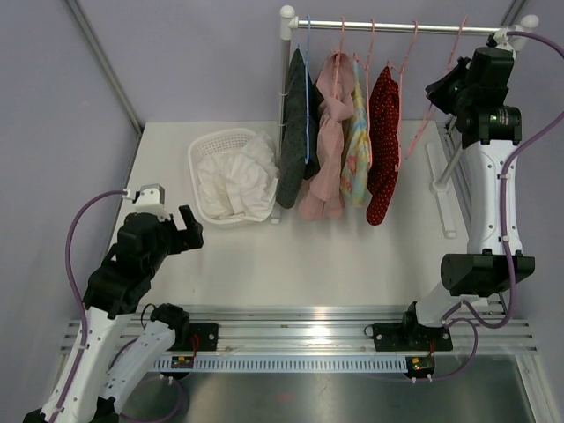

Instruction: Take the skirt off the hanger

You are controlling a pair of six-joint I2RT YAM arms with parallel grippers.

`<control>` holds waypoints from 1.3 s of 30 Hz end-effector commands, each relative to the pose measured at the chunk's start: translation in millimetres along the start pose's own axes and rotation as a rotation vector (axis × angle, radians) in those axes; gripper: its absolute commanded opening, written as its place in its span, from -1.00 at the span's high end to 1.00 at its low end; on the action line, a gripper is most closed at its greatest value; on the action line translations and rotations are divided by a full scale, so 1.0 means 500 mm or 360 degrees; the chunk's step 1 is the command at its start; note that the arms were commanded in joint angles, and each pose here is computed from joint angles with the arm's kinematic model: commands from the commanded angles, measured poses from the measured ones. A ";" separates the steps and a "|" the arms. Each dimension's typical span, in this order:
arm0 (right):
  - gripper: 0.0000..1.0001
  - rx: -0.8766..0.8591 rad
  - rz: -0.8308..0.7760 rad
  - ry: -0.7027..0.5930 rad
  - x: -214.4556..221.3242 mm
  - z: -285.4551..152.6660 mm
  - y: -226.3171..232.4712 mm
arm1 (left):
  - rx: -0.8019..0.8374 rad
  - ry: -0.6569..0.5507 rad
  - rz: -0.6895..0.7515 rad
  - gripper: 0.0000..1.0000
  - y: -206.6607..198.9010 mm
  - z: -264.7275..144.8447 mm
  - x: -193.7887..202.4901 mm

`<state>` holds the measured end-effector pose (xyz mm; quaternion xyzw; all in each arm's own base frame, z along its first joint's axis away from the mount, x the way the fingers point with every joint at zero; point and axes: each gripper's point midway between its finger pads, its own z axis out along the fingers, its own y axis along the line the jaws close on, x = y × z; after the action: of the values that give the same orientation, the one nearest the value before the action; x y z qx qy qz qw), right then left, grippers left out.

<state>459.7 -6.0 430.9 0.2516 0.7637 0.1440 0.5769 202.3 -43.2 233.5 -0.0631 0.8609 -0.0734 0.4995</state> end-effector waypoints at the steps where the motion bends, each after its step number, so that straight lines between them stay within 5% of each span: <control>1: 1.00 -0.0041 -0.0004 -0.0121 -0.040 -0.035 0.009 | 0.0022 -0.0088 -0.0034 -0.98 -0.008 0.002 -0.024; 6: 0.88 0.0017 -0.0030 -0.0144 -0.016 -0.089 -0.025 | 0.0013 -0.0091 -0.0039 -0.98 -0.006 0.001 -0.025; 7: 0.61 0.0041 -0.0042 -0.0139 -0.010 -0.097 -0.035 | 0.0012 -0.0089 -0.0038 -0.98 -0.006 0.002 -0.024; 8: -0.35 0.0057 -0.0051 -0.0154 -0.013 -0.107 -0.039 | 0.0012 -0.0089 -0.0038 -0.98 -0.006 0.002 -0.024; 9: -0.80 0.0102 -0.0077 -0.0185 -0.021 -0.131 -0.051 | 0.0008 -0.0091 -0.0041 -0.98 -0.005 0.002 -0.025; 10: -0.99 0.0135 -0.0091 -0.0203 -0.026 -0.142 -0.058 | 0.0009 -0.0093 -0.0041 -0.98 -0.005 0.001 -0.026; 16: -0.99 0.0185 -0.0143 -0.0414 -0.073 -0.271 -0.071 | 0.0005 -0.0091 -0.0041 -0.98 -0.004 0.001 -0.024; 19: -0.99 0.0011 -0.0150 -0.0492 -0.097 -0.333 -0.027 | 0.0006 -0.0091 -0.0043 -0.98 -0.005 0.001 -0.025; 23: -0.99 -0.0562 -0.0231 -0.0475 -0.100 -0.379 0.109 | -0.0002 -0.0091 -0.0046 -0.98 -0.002 0.001 -0.025; 29: -0.92 -0.0816 -0.0211 -0.0251 -0.081 -0.311 0.180 | -0.0015 -0.0100 -0.0055 -0.98 0.002 0.001 -0.027; 39: -0.89 -0.0728 -0.0153 0.0008 -0.008 -0.124 0.150 | -0.0015 -0.0118 -0.0065 -0.98 0.004 -0.004 -0.030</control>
<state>421.7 47.6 479.2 0.0998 0.7351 0.2639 0.6164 202.1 -39.8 237.7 -0.0767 0.8542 -0.0738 0.5089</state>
